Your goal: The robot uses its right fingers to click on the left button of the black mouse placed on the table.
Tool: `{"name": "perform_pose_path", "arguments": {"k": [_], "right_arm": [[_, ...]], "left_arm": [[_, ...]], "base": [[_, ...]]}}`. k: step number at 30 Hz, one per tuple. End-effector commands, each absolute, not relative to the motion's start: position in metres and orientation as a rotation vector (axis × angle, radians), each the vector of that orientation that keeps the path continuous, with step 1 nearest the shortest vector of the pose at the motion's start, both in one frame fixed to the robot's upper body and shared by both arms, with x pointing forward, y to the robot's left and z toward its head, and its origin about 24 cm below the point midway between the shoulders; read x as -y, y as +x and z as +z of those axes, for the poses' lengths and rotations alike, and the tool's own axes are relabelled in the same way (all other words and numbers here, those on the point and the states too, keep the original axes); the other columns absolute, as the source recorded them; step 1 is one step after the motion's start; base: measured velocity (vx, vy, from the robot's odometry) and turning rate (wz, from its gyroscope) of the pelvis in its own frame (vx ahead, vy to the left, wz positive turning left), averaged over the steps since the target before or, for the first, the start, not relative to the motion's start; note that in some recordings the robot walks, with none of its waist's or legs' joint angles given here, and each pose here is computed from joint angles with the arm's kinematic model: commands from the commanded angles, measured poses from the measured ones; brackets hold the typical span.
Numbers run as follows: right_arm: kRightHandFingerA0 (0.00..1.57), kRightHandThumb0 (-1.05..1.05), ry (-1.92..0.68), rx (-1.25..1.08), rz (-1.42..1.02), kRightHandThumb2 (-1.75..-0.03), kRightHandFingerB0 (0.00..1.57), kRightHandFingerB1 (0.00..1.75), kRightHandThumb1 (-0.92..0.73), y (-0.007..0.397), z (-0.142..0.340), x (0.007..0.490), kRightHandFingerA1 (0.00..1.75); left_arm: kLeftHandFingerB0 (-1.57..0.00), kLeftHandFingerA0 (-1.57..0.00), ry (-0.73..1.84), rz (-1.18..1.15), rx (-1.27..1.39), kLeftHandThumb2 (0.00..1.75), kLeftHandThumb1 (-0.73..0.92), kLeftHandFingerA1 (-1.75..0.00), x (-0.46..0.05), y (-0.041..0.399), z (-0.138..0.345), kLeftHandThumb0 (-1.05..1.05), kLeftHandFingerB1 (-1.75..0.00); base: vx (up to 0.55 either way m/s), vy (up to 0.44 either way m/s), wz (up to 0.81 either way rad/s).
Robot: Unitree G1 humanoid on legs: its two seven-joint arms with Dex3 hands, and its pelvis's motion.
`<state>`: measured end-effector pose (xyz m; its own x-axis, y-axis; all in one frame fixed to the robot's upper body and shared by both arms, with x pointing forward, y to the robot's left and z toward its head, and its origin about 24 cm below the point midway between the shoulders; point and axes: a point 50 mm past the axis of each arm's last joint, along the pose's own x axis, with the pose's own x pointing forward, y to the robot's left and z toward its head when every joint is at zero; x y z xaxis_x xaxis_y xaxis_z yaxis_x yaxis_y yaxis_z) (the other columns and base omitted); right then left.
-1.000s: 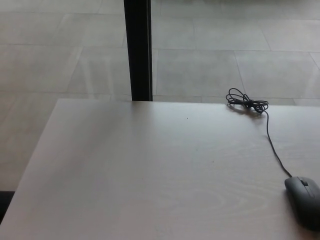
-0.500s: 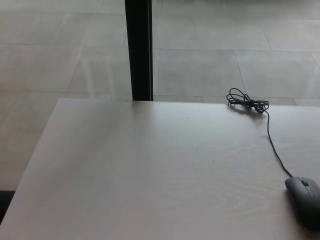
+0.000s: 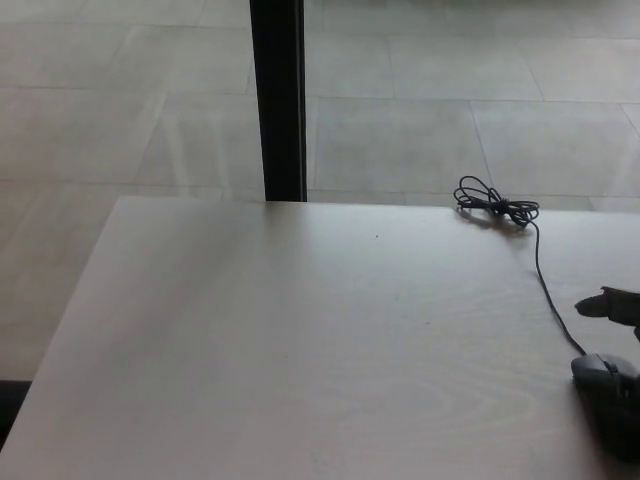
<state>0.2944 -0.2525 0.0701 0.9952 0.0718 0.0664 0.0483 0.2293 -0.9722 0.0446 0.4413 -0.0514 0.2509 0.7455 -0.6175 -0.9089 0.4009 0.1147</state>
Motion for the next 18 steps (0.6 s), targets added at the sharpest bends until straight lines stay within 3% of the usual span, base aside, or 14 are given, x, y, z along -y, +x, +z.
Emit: {"name": "perform_pose_path", "arguments": {"k": [1, 2, 4, 5, 6, 7, 8, 9, 10, 11, 13, 14, 17, 18], "right_arm": [[1.03, -0.69, -1.593, 0.133, 0.122, -0.61, 0.55, 0.38, -0.71, 0.2913, 0.0620, 0.2597, 1.56], [0.93, -0.70, -1.617, 0.130, 0.138, -0.67, 0.52, 0.39, -0.69, 0.2918, 0.0618, 0.2598, 1.64], [0.93, -0.70, -1.650, 0.127, 0.156, -0.67, 0.52, 0.39, -0.69, 0.2923, 0.0614, 0.2605, 1.64], [0.89, -0.69, -1.654, 0.137, 0.153, -0.67, 0.53, 0.39, -0.68, 0.2923, 0.0614, 0.2603, 1.70], [0.94, -0.65, -1.673, 0.145, 0.167, -0.60, 0.54, 0.38, -0.69, 0.2925, 0.0612, 0.2601, 1.51], [1.07, -0.66, -1.662, 0.170, 0.159, -0.84, 0.50, 0.51, -0.51, 0.2920, 0.0617, 0.2603, 1.36], [1.06, -0.62, -1.672, 0.161, 0.167, -0.92, 0.48, 0.53, -0.53, 0.2919, 0.0625, 0.2607, 1.17], [0.99, -0.52, -1.679, 0.152, 0.170, -0.60, 0.55, 0.37, -0.62, 0.2924, 0.0627, 0.2612, 1.29], [0.98, -0.45, -1.686, 0.163, 0.165, -0.60, 0.57, 0.39, -0.59, 0.2931, 0.0643, 0.2618, 1.41], [0.95, -0.42, -1.689, 0.167, 0.163, -0.60, 0.56, 0.40, -0.58, 0.2937, 0.0650, 0.2623, 1.44], [0.95, -0.40, -1.691, 0.168, 0.166, -0.58, 0.56, 0.39, -0.60, 0.2951, 0.0664, 0.2629, 1.49], [0.92, -0.39, -1.685, 0.164, 0.165, -0.58, 0.56, 0.39, -0.62, 0.2953, 0.0670, 0.2631, 1.48], [0.90, -0.41, -1.688, 0.167, 0.162, -0.63, 0.54, 0.40, -0.64, 0.2965, 0.0701, 0.2645, 1.47], [0.91, -0.42, -1.682, 0.172, 0.159, -0.62, 0.55, 0.40, -0.64, 0.2964, 0.0703, 0.2647, 1.46]], "left_arm": [[-0.37, -0.65, -0.259, 1.180, -0.616, 0.78, 0.92, -0.67, -0.4533, 0.0457, -0.0379, -0.87, -0.44], [-0.36, -0.69, -0.262, 1.179, -0.614, 1.14, 0.77, -0.75, -0.4536, 0.0456, -0.0377, -0.83, -0.54], [-0.36, -0.69, -0.262, 1.172, -0.613, 1.14, 0.77, -0.75, -0.4536, 0.0453, -0.0376, -0.83, -0.54], [-0.40, -0.69, -0.241, 1.170, -0.613, 0.76, 0.92, -0.69, -0.4535, 0.0451, -0.0373, -0.88, -0.44], [-0.34, -0.62, -0.241, 1.163, -0.615, 1.14, 0.77, -0.73, -0.4535, 0.0446, -0.0374, -0.83, -0.54], [-0.37, -0.61, -0.242, 1.164, -0.617, 0.76, 0.92, -0.65, -0.4534, 0.0445, -0.0376, -0.84, -0.44], [-0.34, -0.61, -0.246, 1.166, -0.618, 1.14, 0.77, -0.70, -0.4534, 0.0445, -0.0377, -0.83, -0.54], [-0.39, -0.66, -0.240, 1.165, -0.621, 0.76, 0.92, -0.63, -0.4533, 0.0445, -0.0378, -0.85, -0.42], [-0.34, -0.63, -0.239, 1.165, -0.624, 1.14, 0.78, -0.70, -0.4535, 0.0447, -0.0376, -0.82, -0.53], [-0.39, -0.66, -0.245, 1.167, -0.620, 0.77, 0.92, -0.64, -0.4536, 0.0448, -0.0375, -0.84, -0.42], [-0.35, -0.63, -0.249, 1.172, -0.613, 1.15, 0.77, -0.72, -0.4543, 0.0446, -0.0367, -0.81, -0.55], [-0.39, -0.72, -0.247, 1.172, -0.612, 0.77, 0.92, -0.68, -0.4544, 0.0441, -0.0365, -0.84, -0.42], [-0.39, -0.65, -0.249, 1.161, -0.609, 0.78, 0.92, -0.69, -0.4543, 0.0432, -0.0367, -0.87, -0.46], [-0.35, -0.63, -0.250, 1.168, -0.607, 1.14, 0.77, -0.73, -0.4544, 0.0432, -0.0366, -0.83, -0.55]], "base": [[0.00, 0.000, 0.00], [0.00, 0.000, 0.00], [0.00, 0.000, 0.00], [0.00, 0.000, 0.00], [0.00, 0.000, 0.00], [0.00, 0.000, 0.00], [0.00, 0.000, 0.00], [0.00, 0.000, 0.00], [0.00, 0.000, 0.00], [0.00, 0.000, 0.00], [0.00, 0.000, 0.00], [0.00, 0.000, 0.00], [0.00, 0.000, 0.00], [0.00, 0.000, 0.00]]}}
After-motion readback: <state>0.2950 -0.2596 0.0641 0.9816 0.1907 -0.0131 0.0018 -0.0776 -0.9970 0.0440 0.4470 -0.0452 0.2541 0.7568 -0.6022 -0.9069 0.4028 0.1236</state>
